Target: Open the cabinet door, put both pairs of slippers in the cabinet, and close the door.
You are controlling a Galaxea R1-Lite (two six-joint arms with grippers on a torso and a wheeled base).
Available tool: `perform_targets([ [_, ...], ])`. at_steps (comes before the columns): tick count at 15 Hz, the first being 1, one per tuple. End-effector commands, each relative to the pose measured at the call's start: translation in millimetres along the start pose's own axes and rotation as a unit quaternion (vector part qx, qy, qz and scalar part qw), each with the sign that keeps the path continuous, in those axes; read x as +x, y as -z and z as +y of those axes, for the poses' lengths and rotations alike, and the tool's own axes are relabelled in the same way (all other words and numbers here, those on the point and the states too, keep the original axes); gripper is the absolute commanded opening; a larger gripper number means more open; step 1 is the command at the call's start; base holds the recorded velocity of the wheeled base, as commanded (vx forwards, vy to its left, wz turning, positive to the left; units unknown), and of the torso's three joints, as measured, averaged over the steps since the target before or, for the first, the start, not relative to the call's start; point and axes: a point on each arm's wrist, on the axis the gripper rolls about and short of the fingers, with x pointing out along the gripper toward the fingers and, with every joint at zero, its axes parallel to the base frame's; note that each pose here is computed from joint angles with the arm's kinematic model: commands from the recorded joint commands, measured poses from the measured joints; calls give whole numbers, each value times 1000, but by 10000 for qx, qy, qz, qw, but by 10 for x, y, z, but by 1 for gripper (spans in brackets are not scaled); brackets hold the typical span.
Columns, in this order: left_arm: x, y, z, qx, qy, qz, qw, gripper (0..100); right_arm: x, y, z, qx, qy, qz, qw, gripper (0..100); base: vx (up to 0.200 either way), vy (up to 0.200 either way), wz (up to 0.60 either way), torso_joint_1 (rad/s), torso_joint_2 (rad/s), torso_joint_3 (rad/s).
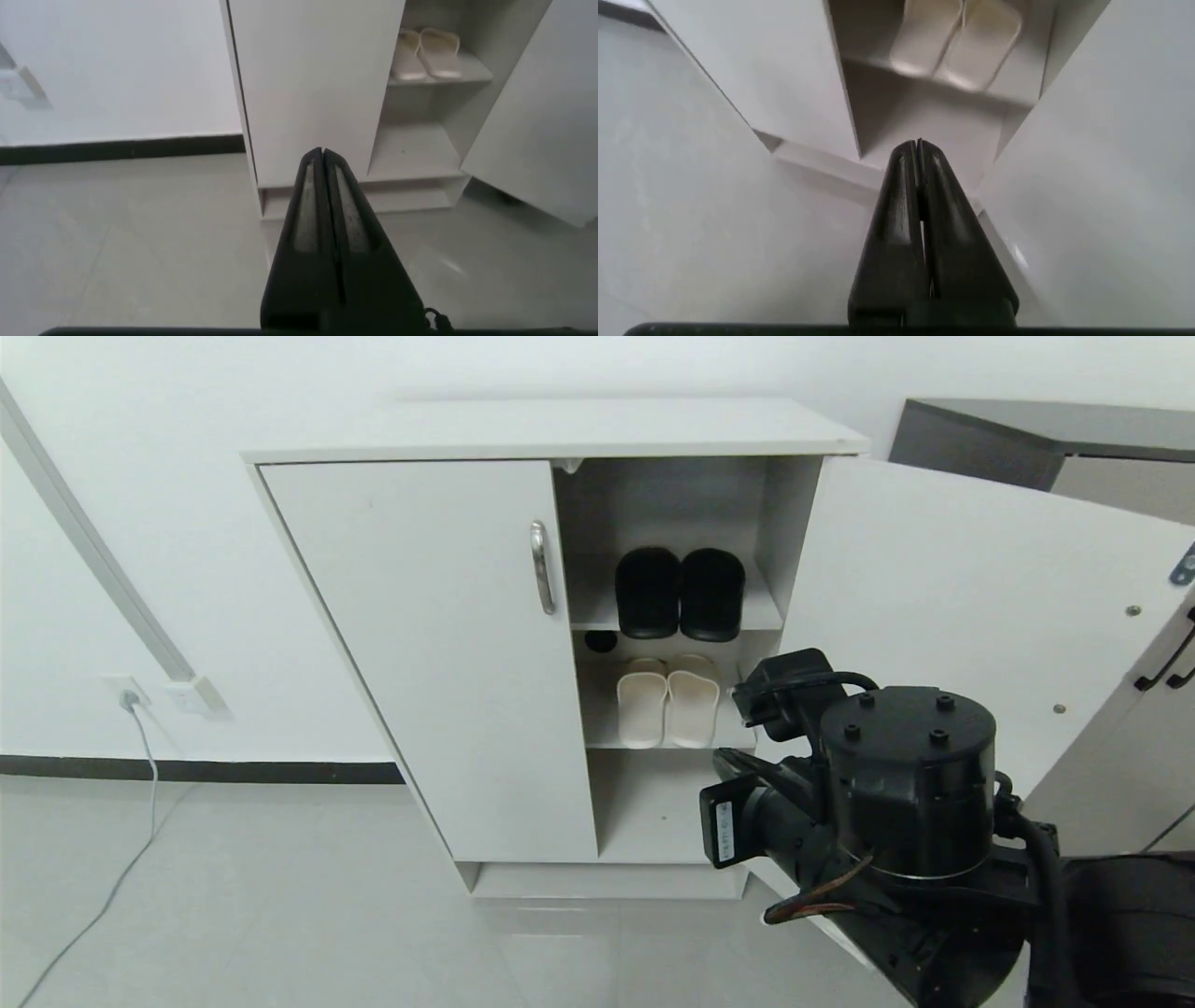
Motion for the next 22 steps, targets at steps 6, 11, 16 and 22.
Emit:
perform_targets([
  [6, 2, 5, 0, 0, 1, 19, 10000, 0, 9, 14, -7, -6, 20, 24, 10000, 0, 0, 0, 0, 104, -481, -347],
  [11, 2, 5, 0, 39, 1, 19, 10000, 0, 11, 22, -13, -21, 30, 36, 10000, 0, 0, 0, 0, 153, -482, -315],
  [16, 2, 5, 0, 16, 1, 19, 10000, 0, 87, 75, -37, -53, 131, 118, 9998, 0, 0, 0, 0, 187, -502, -316],
  [22, 2, 5, 0, 16, -7, 19, 10000, 0, 103, 101, -72, -47, 214, 121, 9997, 0, 0, 0, 0, 222, -534, -315],
])
